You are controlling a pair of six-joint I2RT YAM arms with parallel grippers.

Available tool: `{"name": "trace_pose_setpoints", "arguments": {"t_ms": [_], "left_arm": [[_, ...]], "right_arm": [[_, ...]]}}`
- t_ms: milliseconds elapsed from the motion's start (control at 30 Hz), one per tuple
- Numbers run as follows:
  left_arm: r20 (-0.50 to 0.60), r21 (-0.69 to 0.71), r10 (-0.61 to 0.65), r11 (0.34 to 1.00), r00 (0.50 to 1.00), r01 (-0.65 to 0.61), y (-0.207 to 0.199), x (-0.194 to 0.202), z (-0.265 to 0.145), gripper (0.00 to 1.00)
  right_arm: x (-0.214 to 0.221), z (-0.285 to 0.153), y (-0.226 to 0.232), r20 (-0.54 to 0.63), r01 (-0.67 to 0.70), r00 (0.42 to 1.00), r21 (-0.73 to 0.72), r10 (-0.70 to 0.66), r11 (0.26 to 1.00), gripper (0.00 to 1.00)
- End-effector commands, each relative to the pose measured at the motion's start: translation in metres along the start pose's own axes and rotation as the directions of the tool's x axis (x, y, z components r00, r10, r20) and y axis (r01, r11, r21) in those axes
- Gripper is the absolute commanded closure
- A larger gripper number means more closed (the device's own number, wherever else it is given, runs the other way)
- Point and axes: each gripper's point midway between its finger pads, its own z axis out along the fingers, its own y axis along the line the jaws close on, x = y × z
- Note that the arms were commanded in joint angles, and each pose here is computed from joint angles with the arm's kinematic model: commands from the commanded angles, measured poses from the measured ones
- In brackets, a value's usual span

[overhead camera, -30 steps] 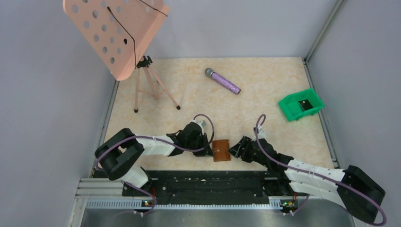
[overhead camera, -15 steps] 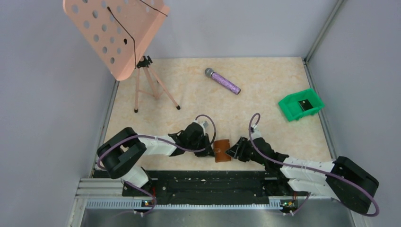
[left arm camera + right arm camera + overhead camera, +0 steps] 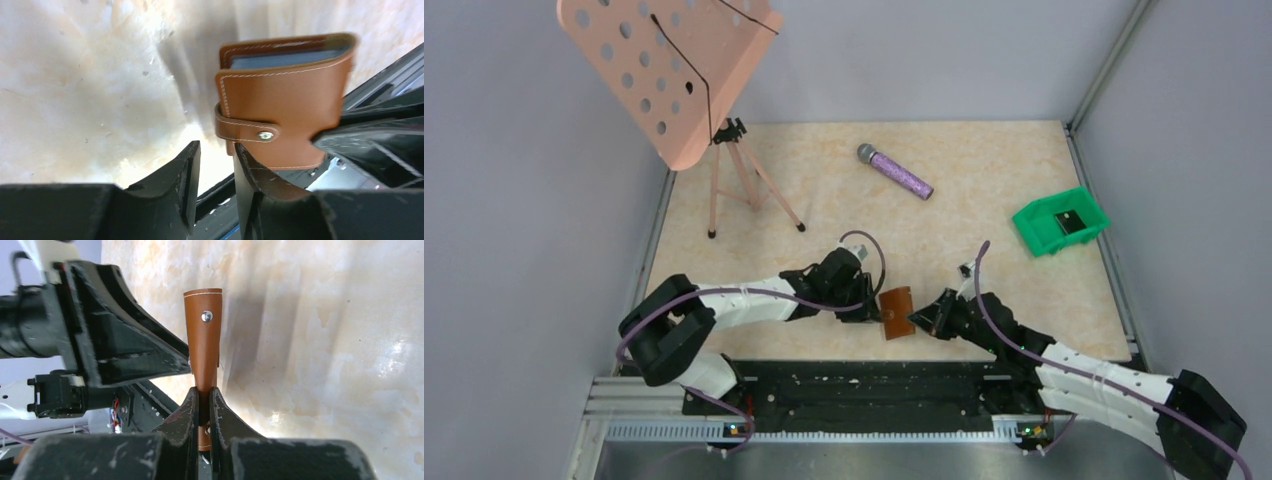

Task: Take the credit cards out of the card holder
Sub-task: Open the card holder at the center of the board.

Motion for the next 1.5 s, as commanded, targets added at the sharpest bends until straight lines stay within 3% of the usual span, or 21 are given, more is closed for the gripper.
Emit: {"name": "trace_pose_setpoints", "arguments": {"t_ms": [0,267,767,933,1133,1467], "left_arm": [[0.099,0.037,0.058,0.997,0.993,-0.062,-0.034,-0.03,-0.026,0.6],[0.073,0.117,0.076,0.99,0.994,-0.084,-0.068,-0.036,-0.021,0.5],[-0.012,0.007,0.089,0.996,0.996,-0.089,-0.047,-0.019,0.013,0.48],[-0.037,0.028,0.1,0.995,0.994,-0.099,-0.055,-0.009,0.018,0.49],[-0.059,0.004,0.102,0.995,0.993,-0.102,-0.052,-0.005,0.026,0.55],[-0.039,-0.072,0.111,0.991,0.993,-0.113,-0.042,-0.011,0.023,0.83]], "right_arm": [[-0.012,-0.006,0.013,0.032,0.016,0.999,-0.006,-0.016,1.0,1.0],[-0.013,-0.009,0.014,0.032,0.015,0.999,-0.005,-0.015,1.0,1.0],[-0.018,-0.015,0.027,0.05,-0.001,0.999,-0.063,0.004,0.998,1.0],[-0.016,-0.016,0.028,0.046,-0.012,0.999,-0.078,0.016,0.997,1.0],[-0.014,-0.015,0.028,0.04,-0.011,0.999,-0.086,0.014,0.996,1.0],[-0.014,-0.015,0.022,0.048,-0.004,0.999,-0.057,0.007,0.998,1.0]]}}
